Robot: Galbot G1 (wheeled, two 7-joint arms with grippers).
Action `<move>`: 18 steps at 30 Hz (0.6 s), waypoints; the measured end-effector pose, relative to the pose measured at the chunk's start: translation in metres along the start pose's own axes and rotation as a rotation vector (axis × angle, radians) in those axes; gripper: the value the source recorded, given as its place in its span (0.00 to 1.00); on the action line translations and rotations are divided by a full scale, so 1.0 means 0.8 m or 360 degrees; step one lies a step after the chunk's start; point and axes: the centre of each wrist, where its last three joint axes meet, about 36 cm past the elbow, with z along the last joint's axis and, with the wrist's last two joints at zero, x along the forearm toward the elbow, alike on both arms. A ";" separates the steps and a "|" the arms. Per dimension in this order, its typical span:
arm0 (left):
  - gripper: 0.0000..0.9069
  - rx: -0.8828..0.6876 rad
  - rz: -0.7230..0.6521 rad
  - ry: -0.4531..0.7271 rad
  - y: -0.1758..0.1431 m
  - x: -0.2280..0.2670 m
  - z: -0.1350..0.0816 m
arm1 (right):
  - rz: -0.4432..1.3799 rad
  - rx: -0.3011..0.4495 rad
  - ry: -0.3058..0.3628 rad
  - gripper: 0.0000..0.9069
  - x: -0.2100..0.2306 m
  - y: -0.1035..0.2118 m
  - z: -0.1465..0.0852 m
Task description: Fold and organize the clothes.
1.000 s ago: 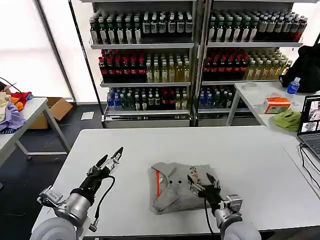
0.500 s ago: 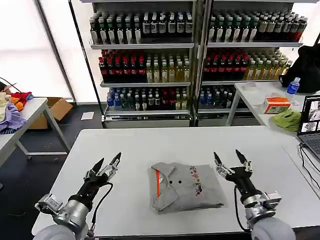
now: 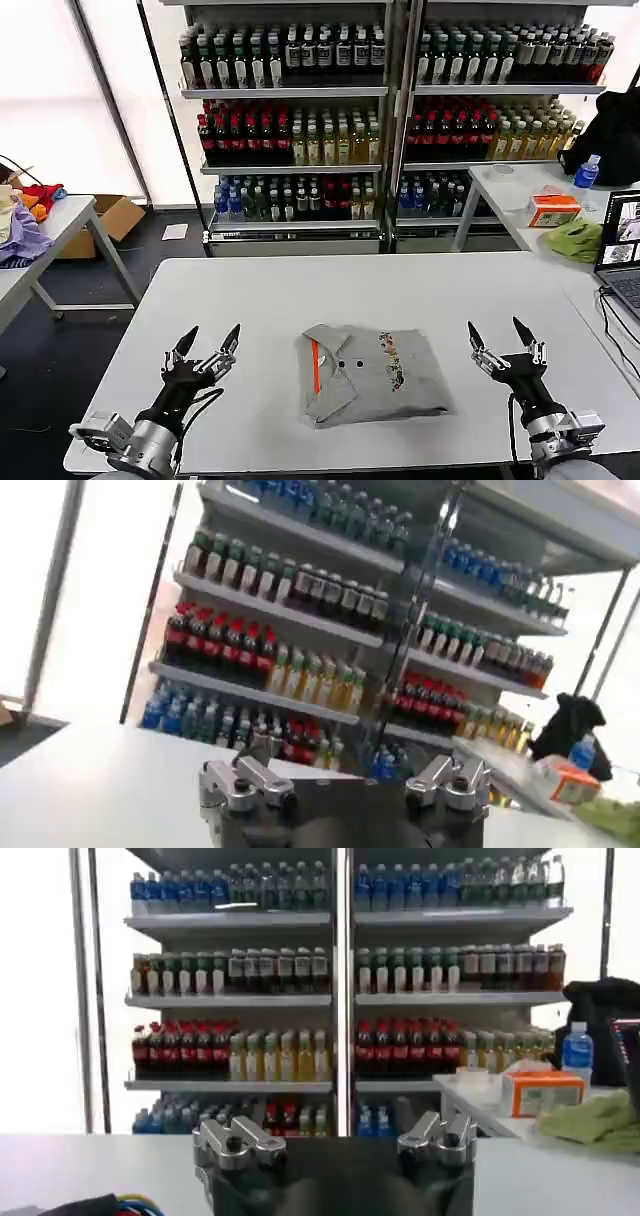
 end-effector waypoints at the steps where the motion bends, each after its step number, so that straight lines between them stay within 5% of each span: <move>1: 1.00 -0.0013 0.0000 0.0004 0.000 0.001 0.002 | 0.0005 -0.0001 -0.0002 1.00 0.002 0.000 0.001; 18: 1.00 -0.0213 -0.0006 -0.0011 0.002 0.012 0.002 | 0.0005 -0.0048 -0.0031 1.00 0.016 0.000 -0.003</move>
